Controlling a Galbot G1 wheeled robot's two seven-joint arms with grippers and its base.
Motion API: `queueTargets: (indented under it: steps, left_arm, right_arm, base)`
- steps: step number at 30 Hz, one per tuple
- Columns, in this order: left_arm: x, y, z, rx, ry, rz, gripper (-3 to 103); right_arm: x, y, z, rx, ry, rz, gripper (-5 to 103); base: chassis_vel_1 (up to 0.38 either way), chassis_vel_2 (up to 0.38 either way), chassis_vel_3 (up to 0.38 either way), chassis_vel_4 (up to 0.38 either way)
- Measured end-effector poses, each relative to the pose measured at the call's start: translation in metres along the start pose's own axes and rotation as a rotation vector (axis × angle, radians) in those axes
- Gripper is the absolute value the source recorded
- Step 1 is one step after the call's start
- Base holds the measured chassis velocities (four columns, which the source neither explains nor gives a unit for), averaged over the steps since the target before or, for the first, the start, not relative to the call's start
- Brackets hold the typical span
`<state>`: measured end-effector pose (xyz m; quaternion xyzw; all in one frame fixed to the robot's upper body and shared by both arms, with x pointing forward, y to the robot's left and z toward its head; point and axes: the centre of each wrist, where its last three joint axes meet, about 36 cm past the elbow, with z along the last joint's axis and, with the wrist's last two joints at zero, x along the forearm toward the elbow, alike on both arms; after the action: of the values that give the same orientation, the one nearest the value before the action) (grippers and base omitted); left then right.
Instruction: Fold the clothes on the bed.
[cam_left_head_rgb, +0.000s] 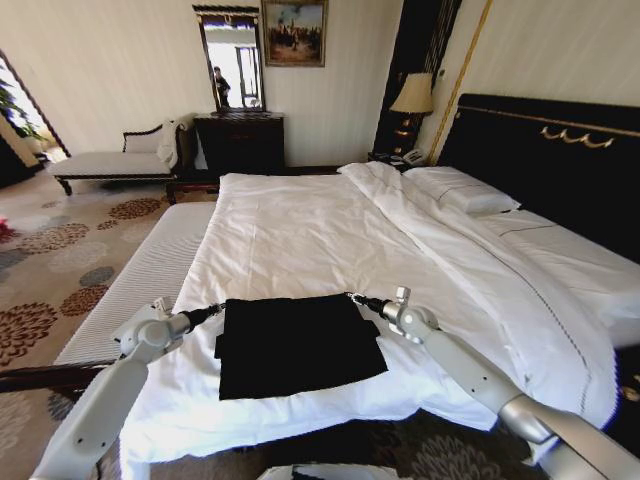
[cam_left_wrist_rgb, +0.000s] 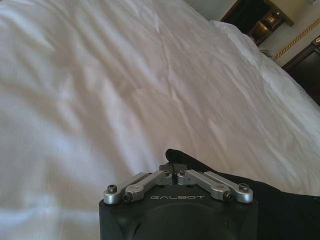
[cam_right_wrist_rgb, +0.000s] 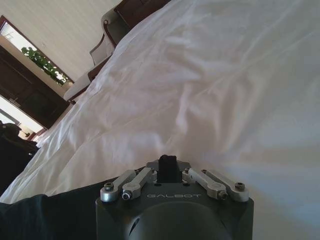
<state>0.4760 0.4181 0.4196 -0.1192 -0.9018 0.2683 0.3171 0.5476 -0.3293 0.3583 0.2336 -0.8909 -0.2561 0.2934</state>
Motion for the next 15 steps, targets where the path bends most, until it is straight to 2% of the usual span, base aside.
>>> queueTargets:
  steps: [1,2,4,6,10,15]
  left_arm:
    - [0.0001,0.0000,-0.0001,-0.001,0.000,0.000,0]
    - [0.0001,0.0001,-0.0001,-0.002,0.000,-0.001,0]
    - [0.0002,0.0000,-0.0001,-0.006,0.000,-0.003,0]
    - [0.0002,-0.0002,0.0002,-0.007,0.000,-0.003,0]
    - [-0.0002,-0.0008,0.0008,-0.007,-0.003,-0.002,0]
    - [0.0004,-0.0017,-0.0024,-0.008,-0.022,0.004,0]
  right_arm:
    - [0.0010,-0.0005,0.0002,0.001,0.000,-0.003,15]
    - [0.0018,-0.0011,0.0004,0.002,0.001,-0.005,15]
    - [0.0040,-0.0024,0.0016,0.005,0.003,-0.010,4]
    - [0.0054,-0.0027,0.0017,0.006,0.002,-0.013,2]
    - [0.0074,-0.0043,0.0028,0.018,-0.008,-0.026,0]
    - [0.0079,-0.0076,-0.0021,0.045,-0.084,-0.054,0]
  base:
    - [0.000,0.000,0.000,0.000]
    - [0.000,0.000,0.000,0.000]
    - [0.000,0.000,0.000,0.000]
    - [0.000,0.000,0.000,0.000]
    - [0.000,0.000,0.000,0.000]
    - [0.000,0.000,0.000,0.000]
